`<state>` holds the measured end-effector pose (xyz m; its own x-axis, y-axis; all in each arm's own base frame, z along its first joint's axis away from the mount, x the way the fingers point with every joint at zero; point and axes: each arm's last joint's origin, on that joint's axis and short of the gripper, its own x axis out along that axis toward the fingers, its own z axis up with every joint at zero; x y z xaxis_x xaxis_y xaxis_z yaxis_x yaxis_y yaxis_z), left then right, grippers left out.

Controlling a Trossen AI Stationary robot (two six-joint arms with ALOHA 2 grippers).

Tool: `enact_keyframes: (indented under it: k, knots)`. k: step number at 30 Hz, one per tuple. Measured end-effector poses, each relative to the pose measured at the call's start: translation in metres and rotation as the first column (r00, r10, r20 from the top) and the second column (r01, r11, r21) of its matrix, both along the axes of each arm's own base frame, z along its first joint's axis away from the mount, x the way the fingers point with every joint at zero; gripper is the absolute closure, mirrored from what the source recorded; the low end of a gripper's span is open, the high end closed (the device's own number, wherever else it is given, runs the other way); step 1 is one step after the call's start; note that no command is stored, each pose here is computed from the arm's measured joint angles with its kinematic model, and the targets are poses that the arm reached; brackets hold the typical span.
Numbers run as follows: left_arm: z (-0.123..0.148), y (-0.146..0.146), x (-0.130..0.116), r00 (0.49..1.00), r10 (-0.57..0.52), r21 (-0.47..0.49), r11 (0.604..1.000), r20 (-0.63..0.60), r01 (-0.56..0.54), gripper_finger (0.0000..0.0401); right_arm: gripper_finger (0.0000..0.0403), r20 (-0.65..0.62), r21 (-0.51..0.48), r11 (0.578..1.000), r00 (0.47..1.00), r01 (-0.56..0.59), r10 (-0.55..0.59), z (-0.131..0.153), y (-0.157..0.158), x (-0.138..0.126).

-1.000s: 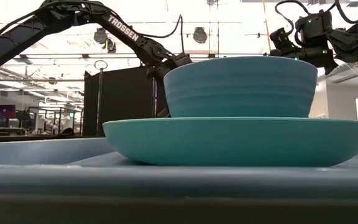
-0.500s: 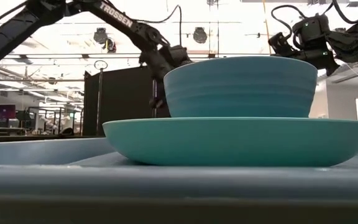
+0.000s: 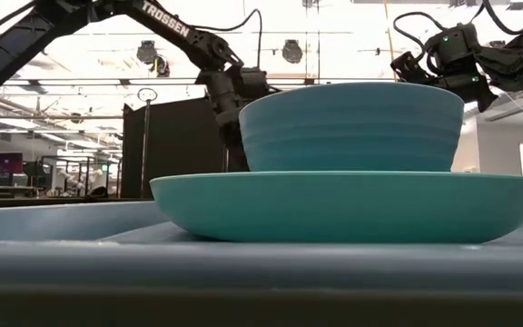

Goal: Set up tray
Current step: Adjust the blue serving tray

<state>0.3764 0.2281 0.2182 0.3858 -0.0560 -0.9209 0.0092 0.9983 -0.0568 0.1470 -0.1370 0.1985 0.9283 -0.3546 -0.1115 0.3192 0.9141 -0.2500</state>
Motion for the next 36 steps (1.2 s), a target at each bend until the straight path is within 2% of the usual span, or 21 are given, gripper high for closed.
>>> enact_keyframes:
  k: [5,7,10,13,15,17,19,22,26,27,29,31,34,36]
  knots:
    - [-0.001,0.008,-0.005,0.987,-0.155,-0.001,0.988,0.052,0.155,0.0399,0.0358,-0.001,0.001,1.000,1.000,0.001,-0.001,0.000,0.000,0.000]
    - [0.000,0.010,-0.004,0.977,-0.210,0.064,0.976,0.048,0.207,0.0399,0.0358,-0.001,0.001,1.000,1.000,0.001,-0.001,0.000,0.000,0.000]
    - [-0.002,0.015,-0.010,0.976,-0.211,0.155,0.964,-0.058,0.218,0.0400,0.0358,-0.005,0.005,1.000,1.000,0.001,-0.001,-0.001,0.000,0.000]
    - [-0.004,0.024,-0.020,0.952,-0.164,0.296,0.925,-0.259,0.240,0.0400,0.0358,-0.020,0.020,1.000,1.000,0.002,-0.002,-0.003,0.000,0.000]
    - [-0.006,0.029,-0.020,0.916,-0.140,0.430,0.849,-0.375,0.306,0.0400,0.0358,-0.021,0.018,1.000,1.000,0.002,-0.001,-0.003,0.000,0.000]
    - [-0.006,0.028,-0.015,0.864,-0.176,0.498,0.755,-0.472,0.426,0.0400,0.0358,-0.020,0.019,1.000,1.000,0.002,-0.001,-0.003,0.000,0.000]
    - [-0.005,0.026,-0.011,0.813,-0.246,0.507,0.676,-0.528,0.535,0.0400,0.0358,-0.022,0.021,1.000,1.000,0.002,-0.001,-0.003,0.000,0.000]
    - [-0.003,0.024,-0.003,0.778,-0.348,0.517,0.596,-0.523,0.614,0.0400,0.0358,-0.037,0.037,0.999,0.999,0.002,-0.001,-0.005,0.000,-0.001]
    - [0.001,0.031,0.004,0.717,-0.369,0.572,0.434,-0.592,0.696,0.0399,0.0358,-0.053,0.051,0.999,0.999,0.003,0.000,-0.007,0.001,-0.001]
    - [0.002,0.032,0.005,0.714,-0.378,0.582,0.415,-0.589,0.699,0.0399,0.0358,-0.059,0.053,0.999,0.998,0.002,0.001,-0.008,0.001,-0.001]
    - [0.002,0.032,0.007,0.719,-0.392,0.591,0.409,-0.574,0.695,0.0399,0.0358,-0.066,0.055,0.998,0.998,0.002,0.002,-0.008,0.001,-0.001]
    - [0.003,0.033,0.007,0.739,-0.384,0.608,0.420,-0.553,0.674,0.0399,0.0358,-0.075,0.064,0.998,0.997,0.002,0.002,-0.010,0.001,-0.001]
    - [0.006,0.043,0.008,0.786,-0.410,0.677,0.409,-0.463,0.612,0.0398,0.0358,-0.086,0.070,0.998,0.996,0.002,0.004,-0.011,0.002,-0.001]
    - [0.014,0.050,0.005,0.831,-0.363,0.727,0.413,-0.421,0.548,0.0396,0.0358,-0.089,0.070,0.998,0.996,0.002,0.004,-0.011,0.002,-0.002]
